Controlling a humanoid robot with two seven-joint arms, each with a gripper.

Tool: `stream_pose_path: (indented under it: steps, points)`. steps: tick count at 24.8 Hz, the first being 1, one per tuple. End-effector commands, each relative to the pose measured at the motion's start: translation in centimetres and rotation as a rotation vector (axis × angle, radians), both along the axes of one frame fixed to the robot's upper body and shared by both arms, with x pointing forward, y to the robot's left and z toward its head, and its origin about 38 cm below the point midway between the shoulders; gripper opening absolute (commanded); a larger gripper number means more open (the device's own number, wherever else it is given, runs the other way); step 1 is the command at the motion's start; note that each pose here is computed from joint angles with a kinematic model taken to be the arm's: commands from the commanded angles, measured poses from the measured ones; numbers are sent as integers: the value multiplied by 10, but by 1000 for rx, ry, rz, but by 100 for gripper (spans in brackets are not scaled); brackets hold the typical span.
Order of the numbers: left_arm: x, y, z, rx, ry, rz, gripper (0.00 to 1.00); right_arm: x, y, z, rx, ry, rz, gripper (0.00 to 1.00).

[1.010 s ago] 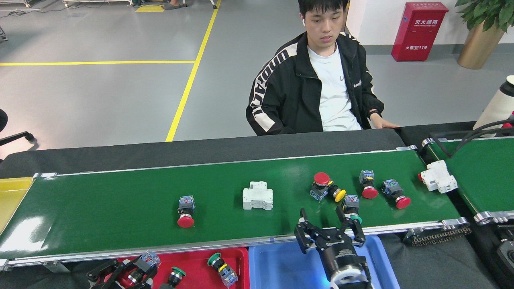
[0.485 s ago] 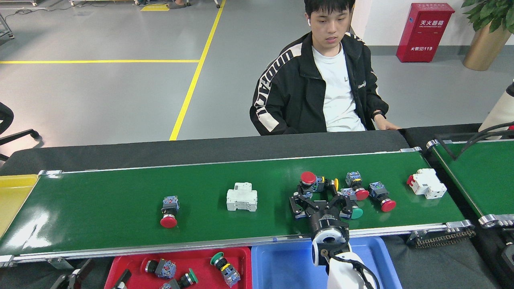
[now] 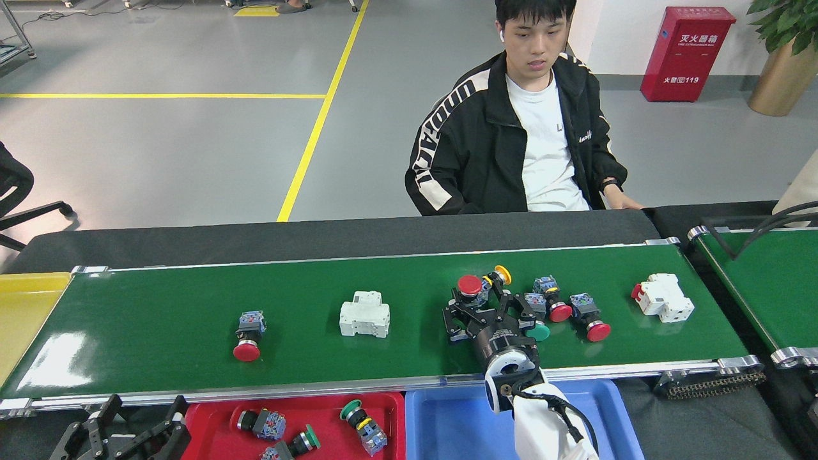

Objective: Pick switch part from conveyor to tray
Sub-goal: 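Grasp a red-capped button with the right gripper and lift it, then release the button into the red tray and return the right gripper to the belt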

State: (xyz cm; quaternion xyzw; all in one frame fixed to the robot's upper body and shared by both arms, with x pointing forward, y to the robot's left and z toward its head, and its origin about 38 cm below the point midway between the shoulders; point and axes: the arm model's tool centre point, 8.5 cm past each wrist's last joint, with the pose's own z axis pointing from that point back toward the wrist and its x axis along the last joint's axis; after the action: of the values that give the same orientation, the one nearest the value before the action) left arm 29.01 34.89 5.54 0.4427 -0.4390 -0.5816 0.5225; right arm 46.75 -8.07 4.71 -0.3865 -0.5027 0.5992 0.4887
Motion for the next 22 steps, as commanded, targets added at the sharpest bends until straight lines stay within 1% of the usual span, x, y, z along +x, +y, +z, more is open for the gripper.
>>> stream_pose_path:
  steps: [1,5,7,9,11,13,15,16,17,18,19,20,21,22]
  points:
    - [13,-9,5,6,-15,1,100,6,2,10,4,-17,29,2]
    - [53,-27,0,-3,-6,-1,100,6,8,17,44,-16,70,2]
    - [69,-27,-3,-5,3,0,100,6,11,31,62,-54,84,2]
    - [84,-25,-7,-16,16,5,100,-1,14,50,85,-111,132,2]
    - [93,-12,-11,-3,36,13,100,-19,20,66,115,-162,226,2]
    - [95,1,-16,16,56,20,99,-48,30,74,155,-202,328,2]
    - [94,14,-24,40,82,27,89,-83,45,74,188,-221,490,4]
    - [93,20,-28,48,92,28,83,-102,54,69,200,-213,577,4]
    - [93,27,-30,54,94,30,73,-118,64,62,206,-197,660,6]
    - [95,31,-29,59,92,27,55,-128,75,58,207,-187,712,6]
    - [96,36,-28,64,95,33,23,-140,89,55,207,-176,764,11]
    - [101,38,-25,61,88,32,12,-153,106,52,203,-159,821,36]
    - [103,38,-24,51,85,26,6,-162,119,49,197,-134,842,79]
    - [103,38,-22,43,80,18,5,-168,129,45,189,-99,824,99]
